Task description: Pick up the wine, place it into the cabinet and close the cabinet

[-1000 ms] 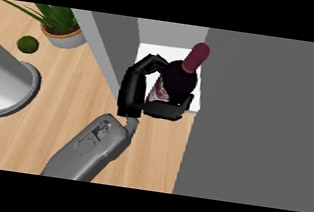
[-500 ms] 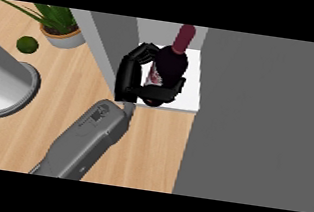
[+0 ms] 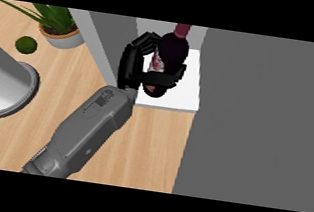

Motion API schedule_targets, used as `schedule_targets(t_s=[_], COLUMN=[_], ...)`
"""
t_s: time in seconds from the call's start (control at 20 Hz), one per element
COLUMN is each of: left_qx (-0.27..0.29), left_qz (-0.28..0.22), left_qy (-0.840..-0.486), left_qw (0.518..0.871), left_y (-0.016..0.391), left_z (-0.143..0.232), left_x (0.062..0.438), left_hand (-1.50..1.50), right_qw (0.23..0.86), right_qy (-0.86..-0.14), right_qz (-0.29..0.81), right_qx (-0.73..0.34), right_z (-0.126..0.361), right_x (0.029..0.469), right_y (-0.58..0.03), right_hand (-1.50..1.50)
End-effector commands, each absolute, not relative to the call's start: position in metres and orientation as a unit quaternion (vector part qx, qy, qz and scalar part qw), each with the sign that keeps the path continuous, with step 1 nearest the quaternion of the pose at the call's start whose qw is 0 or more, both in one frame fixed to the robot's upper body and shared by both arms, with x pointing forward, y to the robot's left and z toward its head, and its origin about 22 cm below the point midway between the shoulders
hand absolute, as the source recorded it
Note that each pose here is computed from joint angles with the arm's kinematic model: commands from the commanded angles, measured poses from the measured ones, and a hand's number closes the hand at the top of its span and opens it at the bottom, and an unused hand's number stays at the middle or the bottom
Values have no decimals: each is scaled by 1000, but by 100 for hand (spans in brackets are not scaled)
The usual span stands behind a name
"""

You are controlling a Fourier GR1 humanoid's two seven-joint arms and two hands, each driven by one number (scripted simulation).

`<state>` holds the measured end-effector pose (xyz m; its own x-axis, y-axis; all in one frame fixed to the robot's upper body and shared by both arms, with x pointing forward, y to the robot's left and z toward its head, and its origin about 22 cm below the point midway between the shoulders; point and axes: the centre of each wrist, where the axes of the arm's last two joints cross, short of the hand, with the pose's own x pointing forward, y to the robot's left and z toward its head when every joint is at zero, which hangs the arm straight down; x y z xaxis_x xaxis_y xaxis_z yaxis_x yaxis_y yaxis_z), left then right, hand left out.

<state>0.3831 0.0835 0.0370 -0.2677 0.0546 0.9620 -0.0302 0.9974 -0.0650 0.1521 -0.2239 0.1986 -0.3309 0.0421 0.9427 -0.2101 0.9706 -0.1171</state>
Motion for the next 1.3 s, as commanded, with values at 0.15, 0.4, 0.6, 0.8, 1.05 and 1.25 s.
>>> schedule_targets(t_s=[0.15, 0.4, 0.6, 0.8, 1.05, 1.25], left_qx=[19, 54, 66, 69, 60, 30], left_qz=[46, 19, 35, 35, 66, 112], left_qy=[-790, -817, -820, -819, -808, -797], left_qw=[611, 574, 568, 569, 582, 593], left_y=[93, 82, 89, 94, 98, 112], left_z=[20, 48, 41, 44, 58, 43], left_x=[396, 414, 421, 429, 439, 435], left_hand=[150, 150, 150, 150, 150, 150], right_qw=[555, 551, 558, 558, 556, 556], right_qy=[-818, -819, -813, -816, -815, -817], right_qz=[120, 116, 118, 119, 124, 106], right_qx=[94, 109, 112, 95, 107, 110], right_z=[206, 212, 205, 201, 196, 192], right_x=[130, 126, 143, 142, 140, 145], right_y=[-236, -227, -220, -224, -221, -221], right_hand=[-150, -150, -150, -150, -150, -150])
